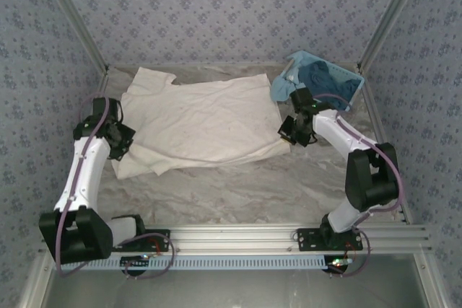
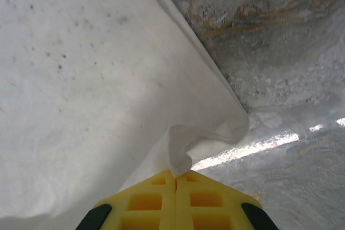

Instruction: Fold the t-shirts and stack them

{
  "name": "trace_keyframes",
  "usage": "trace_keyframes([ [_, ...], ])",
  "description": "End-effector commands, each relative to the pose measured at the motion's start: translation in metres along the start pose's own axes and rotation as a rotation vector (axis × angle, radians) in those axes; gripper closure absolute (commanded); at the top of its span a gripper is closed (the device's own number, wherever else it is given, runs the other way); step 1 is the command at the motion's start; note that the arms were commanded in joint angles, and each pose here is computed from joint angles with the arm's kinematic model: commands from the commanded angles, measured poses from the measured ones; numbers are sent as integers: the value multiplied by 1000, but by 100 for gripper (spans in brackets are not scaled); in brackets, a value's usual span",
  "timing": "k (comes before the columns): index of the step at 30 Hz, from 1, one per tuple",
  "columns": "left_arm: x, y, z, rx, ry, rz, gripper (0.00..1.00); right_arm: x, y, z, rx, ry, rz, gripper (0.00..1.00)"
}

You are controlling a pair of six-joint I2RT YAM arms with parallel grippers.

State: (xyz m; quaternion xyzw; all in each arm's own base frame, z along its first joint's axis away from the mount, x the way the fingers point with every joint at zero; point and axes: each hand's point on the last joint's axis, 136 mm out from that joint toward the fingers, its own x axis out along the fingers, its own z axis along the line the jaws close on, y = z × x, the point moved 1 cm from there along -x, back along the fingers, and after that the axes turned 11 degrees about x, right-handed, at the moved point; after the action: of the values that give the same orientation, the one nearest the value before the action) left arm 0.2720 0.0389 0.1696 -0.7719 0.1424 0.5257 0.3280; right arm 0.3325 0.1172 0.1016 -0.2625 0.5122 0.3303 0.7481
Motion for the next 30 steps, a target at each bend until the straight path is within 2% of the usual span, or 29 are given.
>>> trace_keyframes([
  [1,-2,-16,4,64,-45,-41,100,-3,-14,15,-12,-11,-17,100],
  [7,3,-32,-3,98,-42,-66,100,5,-30,27,-9,-5,-23,100],
  [13,15,-41,-5,145,-57,-47,100,13,-40,40,-22,-16,-22,100],
  [30,50,-61,-28,248,13,16,100,33,-61,65,-38,-45,-13,100],
])
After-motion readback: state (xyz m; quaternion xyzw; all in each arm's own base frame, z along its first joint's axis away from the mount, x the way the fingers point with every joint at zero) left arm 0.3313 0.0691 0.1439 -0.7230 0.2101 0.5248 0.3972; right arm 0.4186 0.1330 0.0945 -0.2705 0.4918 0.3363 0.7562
